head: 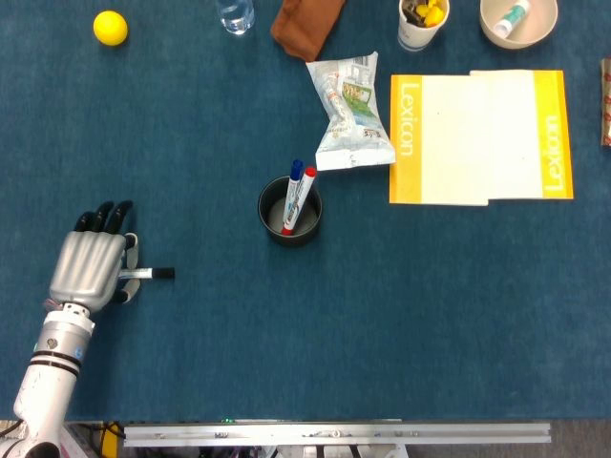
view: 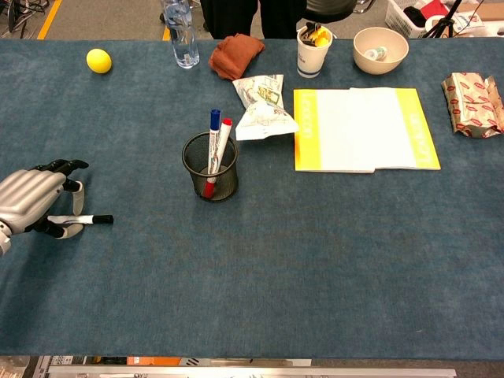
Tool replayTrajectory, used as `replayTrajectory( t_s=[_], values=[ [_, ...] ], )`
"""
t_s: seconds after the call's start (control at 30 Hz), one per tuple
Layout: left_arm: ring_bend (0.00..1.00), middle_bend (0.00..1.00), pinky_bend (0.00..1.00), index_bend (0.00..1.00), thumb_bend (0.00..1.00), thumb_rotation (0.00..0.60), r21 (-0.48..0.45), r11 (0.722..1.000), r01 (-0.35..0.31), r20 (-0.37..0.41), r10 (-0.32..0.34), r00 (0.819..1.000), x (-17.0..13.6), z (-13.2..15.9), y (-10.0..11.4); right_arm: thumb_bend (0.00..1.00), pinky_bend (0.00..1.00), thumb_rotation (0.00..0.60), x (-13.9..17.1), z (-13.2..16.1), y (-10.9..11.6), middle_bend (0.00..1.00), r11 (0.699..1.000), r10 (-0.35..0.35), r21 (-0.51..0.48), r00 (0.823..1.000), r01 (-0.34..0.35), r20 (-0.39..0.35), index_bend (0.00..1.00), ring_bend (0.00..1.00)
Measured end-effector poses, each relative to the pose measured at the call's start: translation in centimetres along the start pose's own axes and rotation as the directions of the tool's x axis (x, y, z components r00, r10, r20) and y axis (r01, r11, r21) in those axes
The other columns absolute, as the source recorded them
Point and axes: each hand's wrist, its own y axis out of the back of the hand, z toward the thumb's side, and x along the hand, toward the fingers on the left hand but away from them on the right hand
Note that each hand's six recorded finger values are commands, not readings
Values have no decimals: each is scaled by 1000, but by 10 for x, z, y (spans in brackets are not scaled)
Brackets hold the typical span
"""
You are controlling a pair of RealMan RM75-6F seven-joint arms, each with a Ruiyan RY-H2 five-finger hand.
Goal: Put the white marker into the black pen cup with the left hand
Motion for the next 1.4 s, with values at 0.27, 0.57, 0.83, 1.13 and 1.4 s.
replayTrajectory(
  t_s=[0.27, 0.57, 0.83, 1.13, 1.4],
  values=[
    [89, 103, 158, 594, 243, 600, -19, 998, -62, 50, 63, 997, -10, 18, 23, 61, 315, 600, 1, 1, 1, 317, 1000, -4, -4, 1000, 4, -5, 339, 253],
    [89, 103, 162, 592, 243, 600, -199, 965, -171, 100, 194, 976, -15, 45, 69, 60, 314, 600, 2, 2, 0, 317, 1000, 3, -4, 1000, -3, -7, 340, 252],
    [94, 112, 163, 600, 243, 600, -361, 907, -216, 169, 291, 942, -5, 78, 105, 60, 314, 600, 1, 3, -3, 317, 1000, 12, -1, 1000, -12, -9, 339, 253],
    [94, 113, 163, 610, 243, 600, -504, 857, -113, 215, 251, 944, 7, 112, 110, 61, 315, 600, 0, 3, -2, 318, 1000, 12, -7, 1000, -12, -13, 339, 253],
    [94, 114, 163, 612, 243, 600, -579, 815, -28, 271, 224, 936, 22, 150, 111, 61, 315, 600, -2, 3, -2, 317, 1000, 16, -11, 1000, -16, -15, 339, 253]
  ],
)
